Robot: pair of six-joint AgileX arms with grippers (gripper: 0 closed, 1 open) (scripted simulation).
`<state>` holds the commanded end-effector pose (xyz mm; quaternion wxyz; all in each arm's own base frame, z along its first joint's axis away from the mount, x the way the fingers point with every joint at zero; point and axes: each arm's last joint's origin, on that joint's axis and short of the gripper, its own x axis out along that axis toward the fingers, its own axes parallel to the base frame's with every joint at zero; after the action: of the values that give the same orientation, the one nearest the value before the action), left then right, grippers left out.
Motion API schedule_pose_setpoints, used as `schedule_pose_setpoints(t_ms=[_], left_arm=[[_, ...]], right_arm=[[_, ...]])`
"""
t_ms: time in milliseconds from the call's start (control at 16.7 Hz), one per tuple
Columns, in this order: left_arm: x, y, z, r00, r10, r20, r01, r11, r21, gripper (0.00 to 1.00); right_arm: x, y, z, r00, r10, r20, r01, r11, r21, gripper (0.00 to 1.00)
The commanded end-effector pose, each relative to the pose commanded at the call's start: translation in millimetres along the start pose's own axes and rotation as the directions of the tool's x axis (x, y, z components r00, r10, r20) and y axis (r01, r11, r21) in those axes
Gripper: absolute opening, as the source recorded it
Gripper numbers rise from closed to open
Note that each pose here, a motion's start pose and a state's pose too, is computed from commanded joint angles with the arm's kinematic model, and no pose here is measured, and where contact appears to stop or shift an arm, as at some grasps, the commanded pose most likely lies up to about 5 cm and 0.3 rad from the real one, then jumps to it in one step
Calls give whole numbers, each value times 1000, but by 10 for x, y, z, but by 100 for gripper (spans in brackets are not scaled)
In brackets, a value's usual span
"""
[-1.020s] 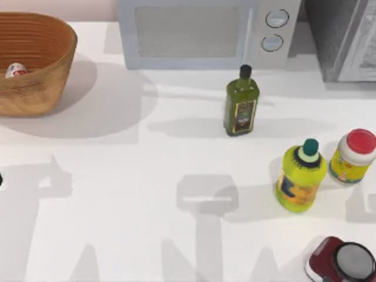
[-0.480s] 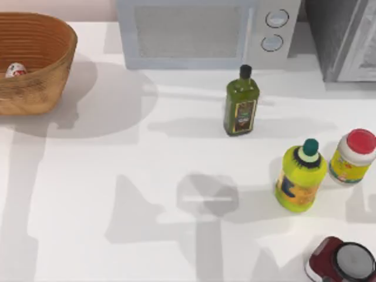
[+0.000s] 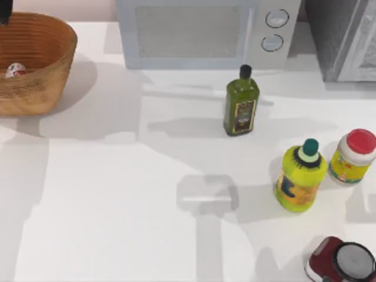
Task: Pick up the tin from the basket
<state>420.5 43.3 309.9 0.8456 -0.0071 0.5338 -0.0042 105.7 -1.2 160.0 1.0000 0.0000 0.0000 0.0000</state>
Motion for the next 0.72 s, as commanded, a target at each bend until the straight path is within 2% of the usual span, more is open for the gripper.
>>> schedule_pose_setpoints(t_ms=[180,420,600,720], left_arm=[[529,75,211,990,-23,-136,24,1000,0,100],[1113,139,282,961,-50,-271,51,999,-4,100],[1365,161,267,944,-62,-325,64,998,-7,100],[1414,164,261,940,-65,-336,66,998,-7,100]], right_arm=[[0,0,0,1000,0,0,0,1000,0,100],[0,0,0,1000,0,0,0,1000,0,100],[0,0,0,1000,0,0,0,1000,0,100],[0,0,0,1000,0,0,0,1000,0,100]])
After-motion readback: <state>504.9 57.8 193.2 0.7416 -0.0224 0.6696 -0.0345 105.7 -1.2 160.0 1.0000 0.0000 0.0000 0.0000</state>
